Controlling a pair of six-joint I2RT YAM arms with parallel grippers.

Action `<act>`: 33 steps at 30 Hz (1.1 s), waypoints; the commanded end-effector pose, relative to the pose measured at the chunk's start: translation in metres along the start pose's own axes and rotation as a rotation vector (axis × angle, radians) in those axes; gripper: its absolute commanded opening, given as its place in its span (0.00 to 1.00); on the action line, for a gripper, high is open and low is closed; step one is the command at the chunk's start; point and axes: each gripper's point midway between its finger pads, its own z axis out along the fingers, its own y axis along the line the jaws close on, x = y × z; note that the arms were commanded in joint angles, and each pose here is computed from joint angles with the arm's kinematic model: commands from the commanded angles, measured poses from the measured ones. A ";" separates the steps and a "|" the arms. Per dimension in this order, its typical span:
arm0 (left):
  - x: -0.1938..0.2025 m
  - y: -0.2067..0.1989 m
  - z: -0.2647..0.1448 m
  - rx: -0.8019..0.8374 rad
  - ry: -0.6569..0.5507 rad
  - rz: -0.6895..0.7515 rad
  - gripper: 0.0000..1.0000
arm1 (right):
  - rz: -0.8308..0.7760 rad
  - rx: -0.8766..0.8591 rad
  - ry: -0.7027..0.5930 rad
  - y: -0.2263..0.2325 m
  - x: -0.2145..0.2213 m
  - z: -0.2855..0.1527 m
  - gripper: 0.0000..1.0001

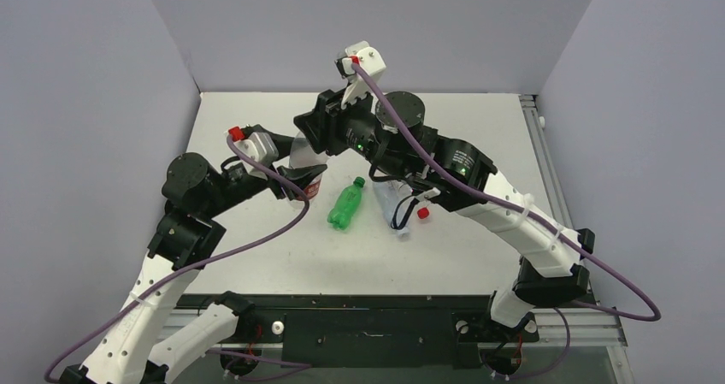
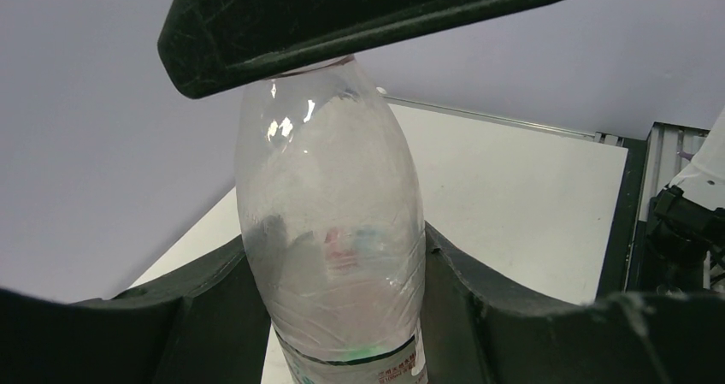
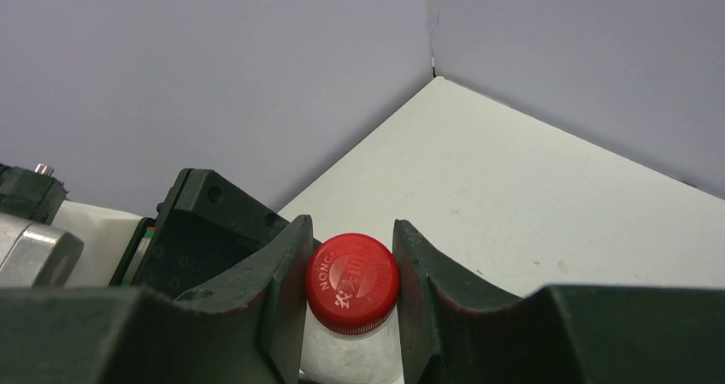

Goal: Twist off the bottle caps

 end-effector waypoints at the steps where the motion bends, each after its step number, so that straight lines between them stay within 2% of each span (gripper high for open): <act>1: -0.026 -0.016 -0.002 0.067 -0.080 -0.052 0.17 | -0.035 -0.155 -0.125 0.020 -0.048 -0.032 0.00; 6: -0.048 -0.038 -0.004 0.183 -0.136 -0.130 0.15 | -0.092 -0.371 -0.161 0.045 -0.062 -0.060 0.00; 7: -0.052 -0.042 -0.004 0.204 -0.143 -0.156 0.15 | -0.101 -0.456 -0.163 0.056 -0.065 -0.072 0.00; 11: -0.068 -0.067 -0.011 0.354 -0.170 -0.225 0.12 | -0.111 -0.717 -0.173 0.084 -0.070 -0.109 0.00; 15: -0.078 -0.088 -0.018 0.495 -0.169 -0.295 0.12 | -0.137 -0.888 -0.154 0.102 -0.067 -0.137 0.00; 19: -0.079 -0.096 -0.020 0.570 -0.148 -0.332 0.09 | -0.166 -0.932 -0.107 0.105 -0.058 -0.143 0.00; 23: -0.079 -0.096 -0.020 0.578 -0.153 -0.319 0.08 | -0.181 -0.848 -0.079 0.093 -0.051 -0.133 0.00; 25: -0.076 -0.093 -0.017 0.549 -0.147 -0.316 0.08 | -0.174 -0.703 -0.094 0.076 -0.056 -0.119 0.20; 26: -0.074 -0.089 -0.015 0.527 -0.150 -0.276 0.08 | -0.159 -0.568 -0.127 0.058 -0.066 -0.110 0.41; 27: -0.069 -0.083 -0.012 0.481 -0.133 -0.284 0.10 | -0.149 -0.506 -0.144 0.052 -0.069 -0.106 0.56; 28: -0.066 -0.076 -0.009 0.444 -0.139 -0.226 0.12 | -0.131 -0.340 -0.192 0.029 -0.081 -0.102 0.73; 29: -0.057 -0.065 -0.005 0.375 -0.126 -0.177 0.15 | -0.127 -0.291 -0.213 0.027 -0.082 -0.102 0.76; 30: -0.053 -0.059 -0.003 0.339 -0.125 -0.150 0.16 | -0.104 -0.169 -0.242 0.010 -0.089 -0.098 0.79; 31: -0.043 -0.047 -0.001 0.259 -0.099 -0.149 0.17 | -0.082 -0.134 -0.240 0.007 -0.087 -0.096 0.79; 33: -0.032 -0.026 0.001 0.143 -0.088 -0.056 0.17 | -0.042 -0.040 -0.228 -0.003 -0.081 -0.082 0.80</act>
